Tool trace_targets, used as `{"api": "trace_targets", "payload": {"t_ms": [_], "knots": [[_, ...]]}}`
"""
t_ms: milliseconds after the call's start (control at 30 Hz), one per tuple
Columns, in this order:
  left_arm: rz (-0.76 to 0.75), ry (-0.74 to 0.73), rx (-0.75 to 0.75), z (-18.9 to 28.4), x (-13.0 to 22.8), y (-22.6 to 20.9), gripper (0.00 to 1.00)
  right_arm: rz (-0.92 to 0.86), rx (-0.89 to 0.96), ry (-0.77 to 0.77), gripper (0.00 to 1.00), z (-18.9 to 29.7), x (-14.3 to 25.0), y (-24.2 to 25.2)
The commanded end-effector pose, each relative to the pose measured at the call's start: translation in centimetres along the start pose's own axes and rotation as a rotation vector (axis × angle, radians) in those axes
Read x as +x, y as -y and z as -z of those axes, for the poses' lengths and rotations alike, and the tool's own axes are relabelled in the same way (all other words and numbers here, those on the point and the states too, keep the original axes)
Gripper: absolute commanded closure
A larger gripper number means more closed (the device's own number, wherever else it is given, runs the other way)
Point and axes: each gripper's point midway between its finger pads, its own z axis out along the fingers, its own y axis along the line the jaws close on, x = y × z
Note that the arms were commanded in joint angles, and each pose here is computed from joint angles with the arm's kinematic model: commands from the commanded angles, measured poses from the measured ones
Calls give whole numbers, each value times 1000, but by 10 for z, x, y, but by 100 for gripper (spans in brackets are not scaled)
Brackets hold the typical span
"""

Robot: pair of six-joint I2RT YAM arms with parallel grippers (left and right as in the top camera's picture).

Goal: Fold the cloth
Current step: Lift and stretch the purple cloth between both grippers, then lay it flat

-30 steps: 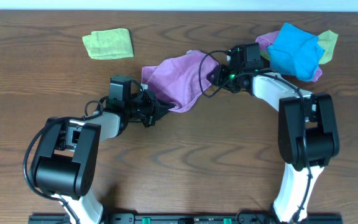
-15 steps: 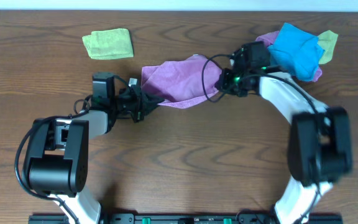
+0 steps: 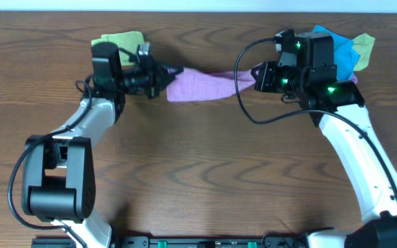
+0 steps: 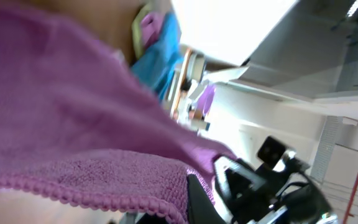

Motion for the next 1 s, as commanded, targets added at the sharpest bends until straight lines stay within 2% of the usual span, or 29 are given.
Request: {"api": "trace_targets", "payload": {"t_ms": [0, 167, 367, 533, 767, 967], "knots": [[-79, 118, 24, 10, -24, 31, 94, 48, 51, 61, 99, -4, -14, 6], [-139, 246, -13, 15, -48, 34, 94, 78, 52, 169, 99, -20, -43, 13], [-253, 406, -51, 24, -76, 42, 94, 92, 37, 214, 99, -56, -58, 23], [-351, 436, -37, 27, -82, 66, 94, 99, 34, 241, 99, -59, -67, 22], [-369, 290, -23, 18, -59, 64, 94, 81, 11, 161, 99, -55, -53, 18], [-337, 149, -98, 22, -39, 31, 94, 71, 33, 46, 99, -38, -25, 17]]}}
